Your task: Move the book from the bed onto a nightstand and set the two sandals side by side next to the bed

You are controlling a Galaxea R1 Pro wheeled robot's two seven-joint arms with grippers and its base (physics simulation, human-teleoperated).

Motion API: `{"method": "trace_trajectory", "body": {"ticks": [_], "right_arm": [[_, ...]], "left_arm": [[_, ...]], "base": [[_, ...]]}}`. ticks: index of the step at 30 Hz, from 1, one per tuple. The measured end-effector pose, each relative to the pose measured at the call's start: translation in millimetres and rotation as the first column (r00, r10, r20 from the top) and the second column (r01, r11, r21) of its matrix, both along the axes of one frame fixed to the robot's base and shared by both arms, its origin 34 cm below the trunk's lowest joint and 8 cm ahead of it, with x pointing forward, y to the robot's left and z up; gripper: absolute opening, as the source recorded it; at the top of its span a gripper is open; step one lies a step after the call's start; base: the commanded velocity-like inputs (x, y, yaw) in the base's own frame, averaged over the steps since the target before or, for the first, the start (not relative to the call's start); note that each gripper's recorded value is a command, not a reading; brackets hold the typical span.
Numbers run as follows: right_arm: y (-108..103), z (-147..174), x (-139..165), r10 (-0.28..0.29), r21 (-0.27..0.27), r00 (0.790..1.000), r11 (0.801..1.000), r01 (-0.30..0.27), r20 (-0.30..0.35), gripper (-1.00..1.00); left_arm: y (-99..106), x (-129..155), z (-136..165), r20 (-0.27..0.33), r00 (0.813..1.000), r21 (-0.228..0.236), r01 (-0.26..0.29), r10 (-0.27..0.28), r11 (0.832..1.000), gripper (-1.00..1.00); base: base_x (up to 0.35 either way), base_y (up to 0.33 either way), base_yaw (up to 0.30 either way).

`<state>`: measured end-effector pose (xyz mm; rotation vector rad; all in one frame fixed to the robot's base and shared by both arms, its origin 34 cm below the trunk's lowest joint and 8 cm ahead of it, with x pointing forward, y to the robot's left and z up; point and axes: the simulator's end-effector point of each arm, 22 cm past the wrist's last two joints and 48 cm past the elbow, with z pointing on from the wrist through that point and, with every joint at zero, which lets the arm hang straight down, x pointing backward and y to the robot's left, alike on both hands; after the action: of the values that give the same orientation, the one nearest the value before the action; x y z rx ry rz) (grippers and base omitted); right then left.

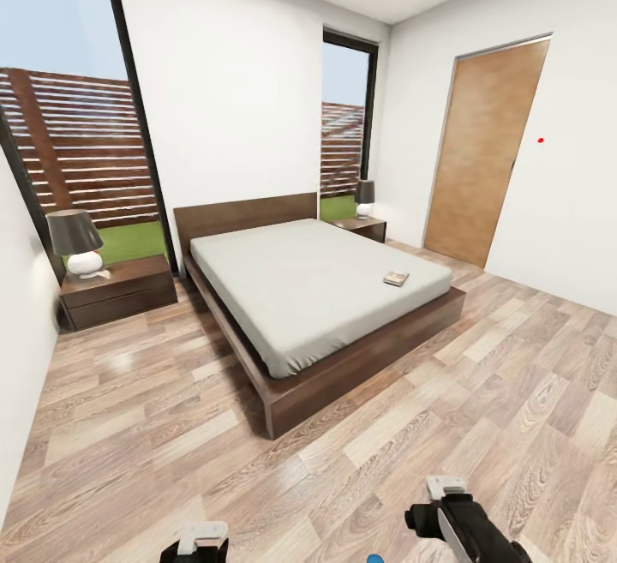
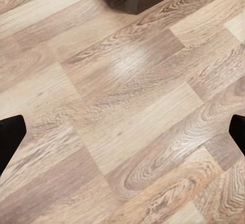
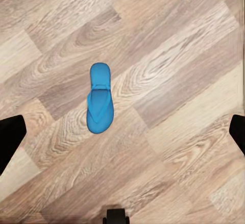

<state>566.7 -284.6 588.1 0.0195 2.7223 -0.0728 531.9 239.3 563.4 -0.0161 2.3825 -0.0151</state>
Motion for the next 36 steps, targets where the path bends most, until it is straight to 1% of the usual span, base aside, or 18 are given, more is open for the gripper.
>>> {"method": "trace_trajectory", "body": {"ticks": [3, 6, 18, 36], "right_arm": [[2.5, 10.6, 16.3, 0.002, 0.001, 1.000, 1.000, -0.002, 0.020, 1.00], [3.9, 13.0, 20.3, 0.004, 0.001, 1.000, 1.000, -0.004, 0.024, 1.00], [5.8, 11.8, 19.7, 0.006, 0.002, 1.000, 1.000, -0.006, 0.017, 1.00], [6.7, -19.5, 18.1, 0.008, 0.003, 1.000, 1.000, -0.008, 0.017, 1.00]], "left_arm": [[-0.2, 0.5, 0.4, 0.005, 1.000, -0.001, 0.000, 0.000, 1.000, 1.00], [-0.3, 0.6, 0.6, 0.006, 1.000, -0.001, 0.001, -0.001, 1.000, 1.00], [-0.2, 1.3, 1.3, 0.011, 1.000, -0.004, -0.002, 0.002, 1.000, 1.00], [0.5, -0.2, -29.8, 0.012, 1.000, -0.004, -0.004, 0.004, 1.000, 1.00]], "base": [[0.000, 0.000, 0.000], [0.000, 0.000, 0.000], [0.000, 0.000, 0.000], [0.000, 0.000, 0.000]]}}
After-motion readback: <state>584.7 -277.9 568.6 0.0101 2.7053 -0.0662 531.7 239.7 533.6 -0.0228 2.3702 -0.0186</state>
